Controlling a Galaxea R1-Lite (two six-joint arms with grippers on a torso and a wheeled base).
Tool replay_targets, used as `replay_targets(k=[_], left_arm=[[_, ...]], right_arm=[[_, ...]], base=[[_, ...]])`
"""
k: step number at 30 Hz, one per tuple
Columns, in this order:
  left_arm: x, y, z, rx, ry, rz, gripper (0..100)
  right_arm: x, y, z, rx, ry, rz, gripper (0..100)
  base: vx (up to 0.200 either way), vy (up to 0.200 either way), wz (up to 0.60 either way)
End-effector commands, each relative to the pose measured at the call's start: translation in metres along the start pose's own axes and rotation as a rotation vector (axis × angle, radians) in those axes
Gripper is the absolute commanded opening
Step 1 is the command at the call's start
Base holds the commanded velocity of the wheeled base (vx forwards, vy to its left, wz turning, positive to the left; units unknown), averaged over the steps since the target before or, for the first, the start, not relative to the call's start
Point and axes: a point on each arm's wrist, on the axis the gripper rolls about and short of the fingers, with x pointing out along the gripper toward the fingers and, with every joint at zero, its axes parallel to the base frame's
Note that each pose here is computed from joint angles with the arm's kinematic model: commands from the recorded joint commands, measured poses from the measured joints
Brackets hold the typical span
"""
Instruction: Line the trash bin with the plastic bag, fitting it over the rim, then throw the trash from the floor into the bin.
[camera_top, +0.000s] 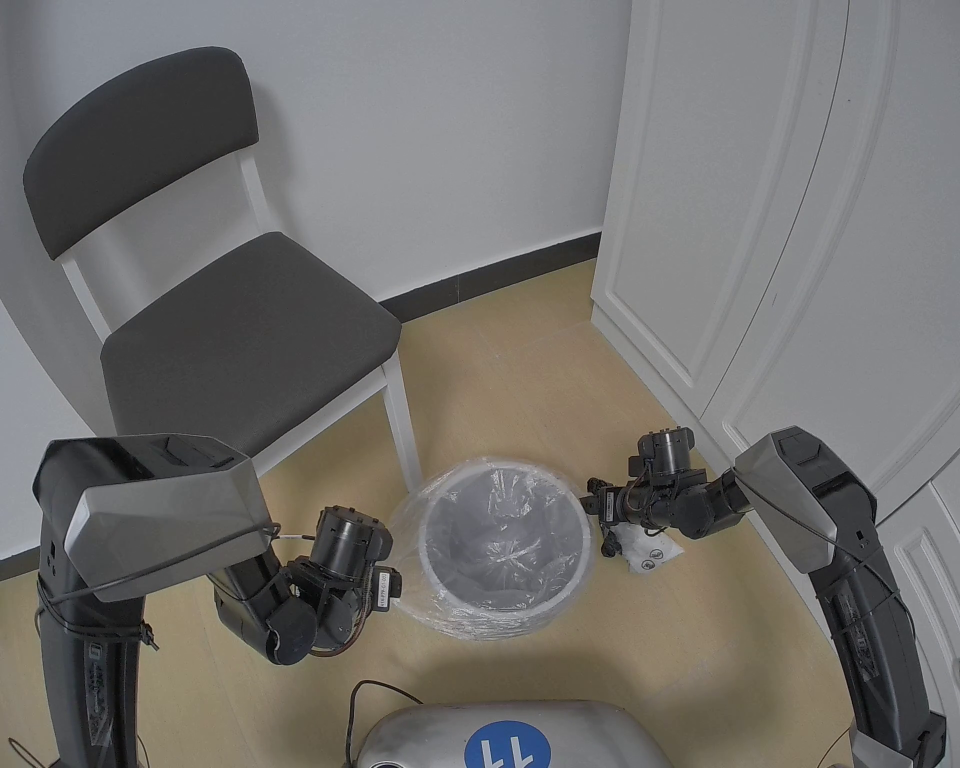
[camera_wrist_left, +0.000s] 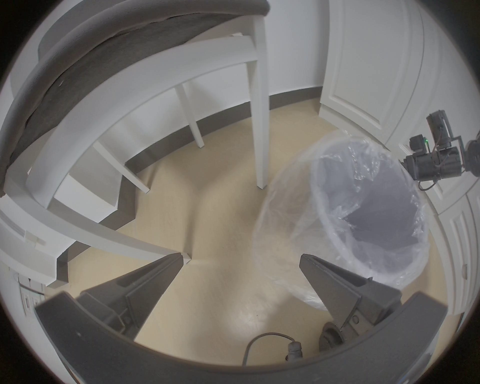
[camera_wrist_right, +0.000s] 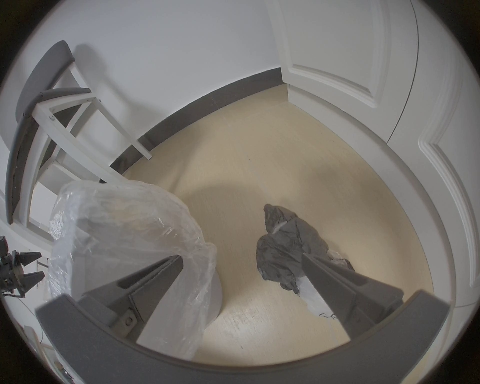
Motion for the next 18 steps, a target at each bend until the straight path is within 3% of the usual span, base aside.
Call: replay_targets(k=[1, 4, 10, 18], left_arm=[[0.0, -0.015, 0.002, 0.02, -0.004, -0.028, 100], [-0.001, -0.02, 0.003, 0.029, -0.006, -0.039, 100], [-0.002, -0.027, 0.002, 0.037, 0.0, -0.079, 100], [0.017, -0.028, 0.011, 0.031, 0.028, -0.059, 100]], right_arm=[[-0.001, -0.005, -0.007, 0.006, 0.022, -0.008, 100], [-0.008, -0.004, -0.006, 0.003, 0.034, -0.007, 100], [-0.029, 0.002, -0.008, -0.014, 0.032, 0.089, 100], [-0.034, 0.003, -0.007, -0.033, -0.005, 0.103, 100]], base=[[0.0, 0.0, 0.0], [0.0, 0.0, 0.0], [0.0, 0.0, 0.0], [0.0, 0.0, 0.0]])
